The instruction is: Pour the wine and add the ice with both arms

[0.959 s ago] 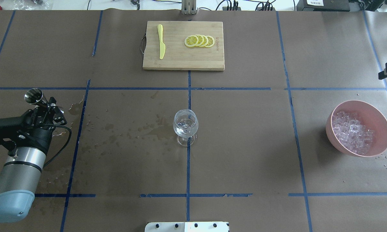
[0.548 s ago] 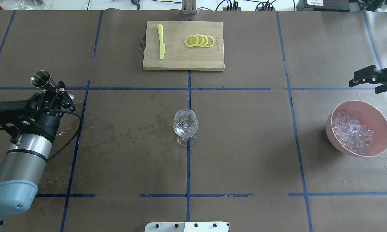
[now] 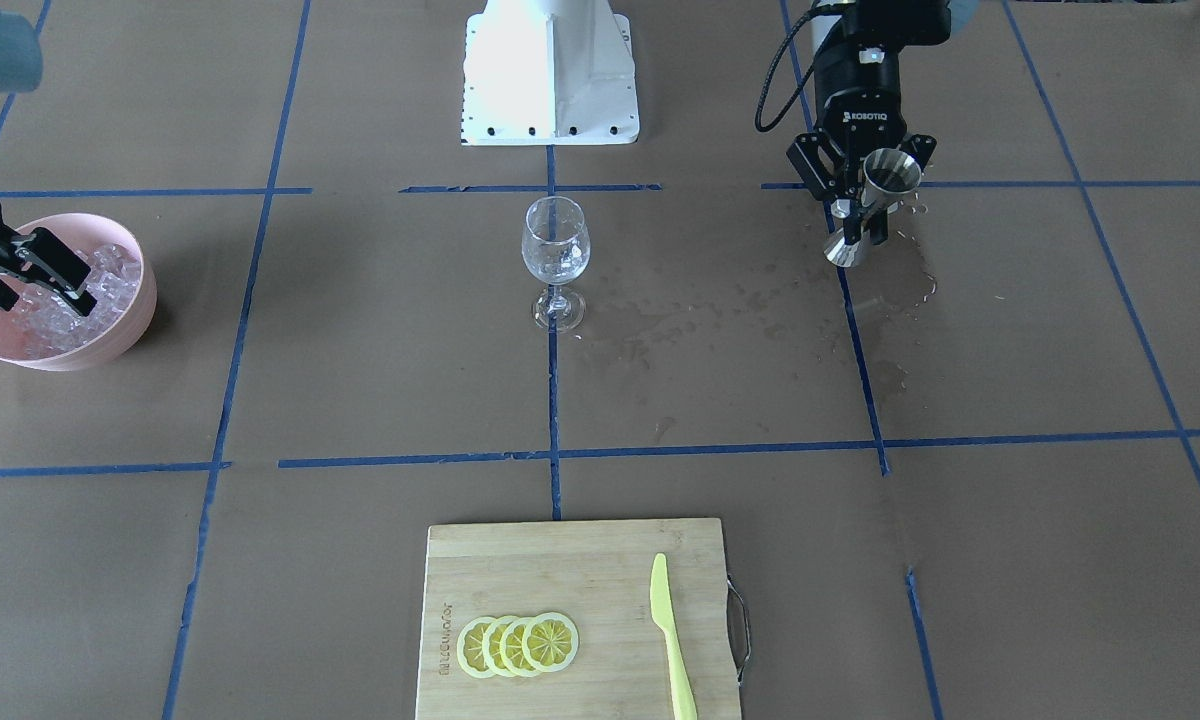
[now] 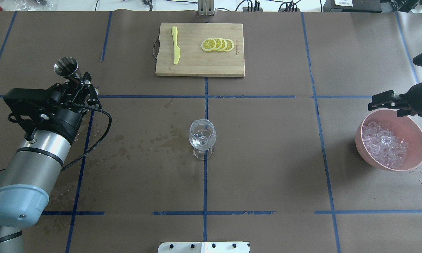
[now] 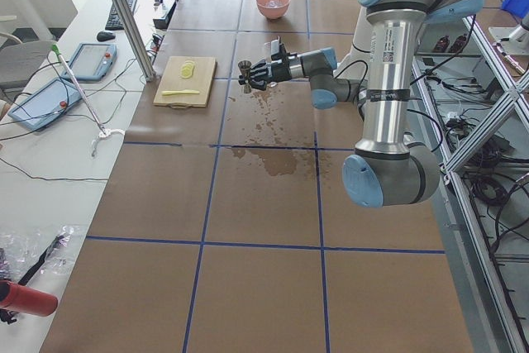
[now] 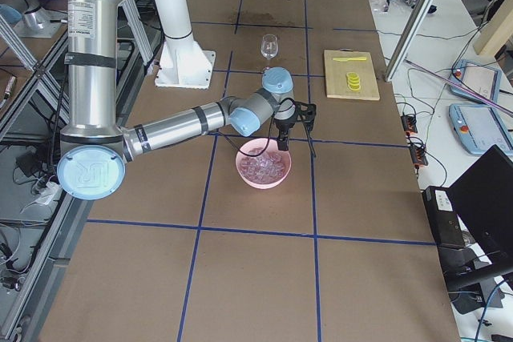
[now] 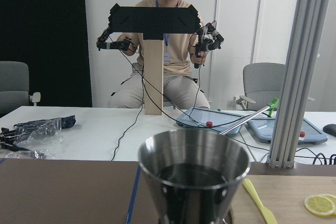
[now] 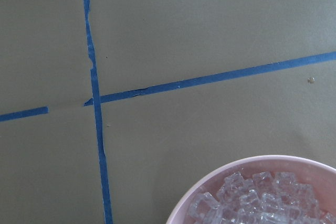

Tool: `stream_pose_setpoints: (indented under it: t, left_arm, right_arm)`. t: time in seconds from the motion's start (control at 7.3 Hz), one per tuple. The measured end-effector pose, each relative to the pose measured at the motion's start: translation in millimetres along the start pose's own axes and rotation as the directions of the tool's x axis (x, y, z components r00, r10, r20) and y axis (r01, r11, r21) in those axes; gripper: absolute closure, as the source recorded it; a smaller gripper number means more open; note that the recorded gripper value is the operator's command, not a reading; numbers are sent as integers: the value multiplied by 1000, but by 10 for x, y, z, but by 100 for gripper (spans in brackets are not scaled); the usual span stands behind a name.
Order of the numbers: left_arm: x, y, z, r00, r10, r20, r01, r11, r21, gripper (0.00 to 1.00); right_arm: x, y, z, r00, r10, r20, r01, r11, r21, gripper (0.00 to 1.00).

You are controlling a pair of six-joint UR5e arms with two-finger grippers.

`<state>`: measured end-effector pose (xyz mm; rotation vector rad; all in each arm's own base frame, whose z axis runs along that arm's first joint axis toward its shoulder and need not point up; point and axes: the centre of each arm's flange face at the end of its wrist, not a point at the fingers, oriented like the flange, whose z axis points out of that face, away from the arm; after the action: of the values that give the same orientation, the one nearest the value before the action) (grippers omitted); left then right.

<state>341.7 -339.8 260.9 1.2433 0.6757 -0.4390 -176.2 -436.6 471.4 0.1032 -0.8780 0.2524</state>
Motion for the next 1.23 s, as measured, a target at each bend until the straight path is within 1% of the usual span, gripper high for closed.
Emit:
stream_pose_setpoints:
  t: [0.14,0.27,0.55,0.82,0.96,1.1,1.23]
  left_arm:
    - [127,-110,-47,999,30,-31,-30,1000,-6,100]
    - [300,-162,-70,997,38,-69,-40,999,-24,100]
    - [725,-125,-133,987,94,-127,-101,993,-55,100]
    - [1212,-11,-199,972,175,-156,-190,978,-87,100]
    - [1354,61,-253,953,245,-176,-264,960,-90,100]
    - [1454,118,-299,920,340,-195,-361,930,-78,100]
    - [1554,181,-326,887,411,-209,-432,899,-66,100]
  right_arm:
    - [-52,98,2,1000,11,3,-11,1000,-8,0]
    - [-105,163,9,1000,20,6,-20,1000,-16,0]
    - [-151,209,12,1000,24,10,-24,999,-21,0]
    - [-170,210,7,1000,24,13,-23,1000,-21,0]
    - [-177,210,5,1000,23,14,-23,1000,-20,0]
    - [-179,209,4,1000,23,14,-22,1000,-20,0]
    - [-184,208,3,1000,22,15,-22,1000,-21,0]
